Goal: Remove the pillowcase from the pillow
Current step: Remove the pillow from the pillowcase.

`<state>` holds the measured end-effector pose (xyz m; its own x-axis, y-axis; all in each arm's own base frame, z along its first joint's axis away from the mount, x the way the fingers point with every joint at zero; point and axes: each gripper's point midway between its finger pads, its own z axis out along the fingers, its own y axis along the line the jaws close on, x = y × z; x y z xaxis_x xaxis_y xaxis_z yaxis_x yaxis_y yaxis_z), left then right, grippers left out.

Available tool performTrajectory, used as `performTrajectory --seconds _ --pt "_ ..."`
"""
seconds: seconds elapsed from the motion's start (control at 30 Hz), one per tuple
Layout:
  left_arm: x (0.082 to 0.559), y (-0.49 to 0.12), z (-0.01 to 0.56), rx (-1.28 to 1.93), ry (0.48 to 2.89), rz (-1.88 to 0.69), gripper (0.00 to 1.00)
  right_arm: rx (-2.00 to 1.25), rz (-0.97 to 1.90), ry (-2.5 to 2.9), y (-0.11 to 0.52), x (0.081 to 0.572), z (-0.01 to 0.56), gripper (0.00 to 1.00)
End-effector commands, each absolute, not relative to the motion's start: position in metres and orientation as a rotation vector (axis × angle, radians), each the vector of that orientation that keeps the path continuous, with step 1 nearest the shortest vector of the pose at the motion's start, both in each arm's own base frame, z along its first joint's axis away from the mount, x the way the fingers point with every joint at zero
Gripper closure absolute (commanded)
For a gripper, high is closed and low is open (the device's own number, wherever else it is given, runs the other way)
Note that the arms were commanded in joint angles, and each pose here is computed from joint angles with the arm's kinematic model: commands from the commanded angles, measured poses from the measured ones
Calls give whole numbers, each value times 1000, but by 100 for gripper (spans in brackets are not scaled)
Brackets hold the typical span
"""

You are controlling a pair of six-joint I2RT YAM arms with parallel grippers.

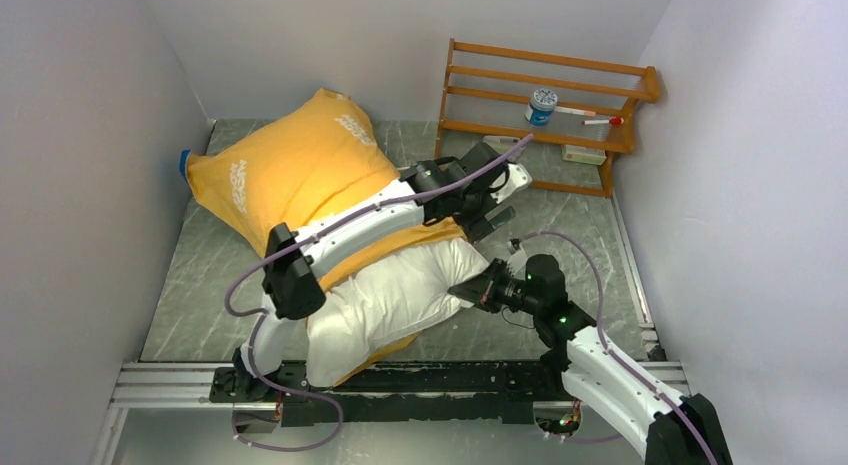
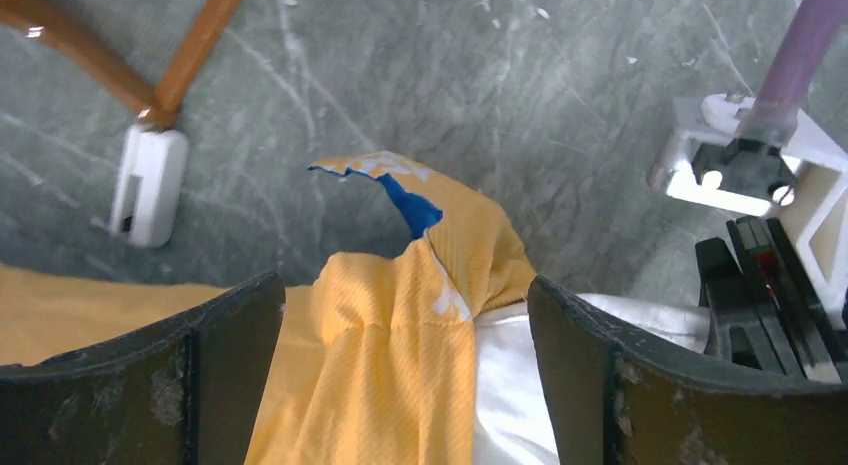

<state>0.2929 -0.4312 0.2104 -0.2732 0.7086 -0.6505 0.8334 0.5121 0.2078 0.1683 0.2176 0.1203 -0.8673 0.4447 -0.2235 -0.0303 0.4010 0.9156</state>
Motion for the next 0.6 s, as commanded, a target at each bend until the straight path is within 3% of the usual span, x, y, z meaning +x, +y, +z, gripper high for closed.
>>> performTrajectory --seconds 0.0,0.23,0.33,0.4,0.47,0.57 --pt "281 -434 173 1386 2138 -240 7 257 1496 2324 216 138 96 100" --pt "273 -414 130 1394 2265 -215 21 292 1427 2287 208 144 98 100" --pt "279 -415 128 1341 2290 -249 41 292 1421 2296 209 146 98 100" --pt "288 -415 133 1286 2287 -248 49 279 1417 2309 210 146 98 100" --pt "299 -413 141 1226 2279 -250 69 263 1397 2325 209 145 97 100" --pt "314 -412 156 1139 2263 -267 91 258 1348 2343 205 145 97 100"
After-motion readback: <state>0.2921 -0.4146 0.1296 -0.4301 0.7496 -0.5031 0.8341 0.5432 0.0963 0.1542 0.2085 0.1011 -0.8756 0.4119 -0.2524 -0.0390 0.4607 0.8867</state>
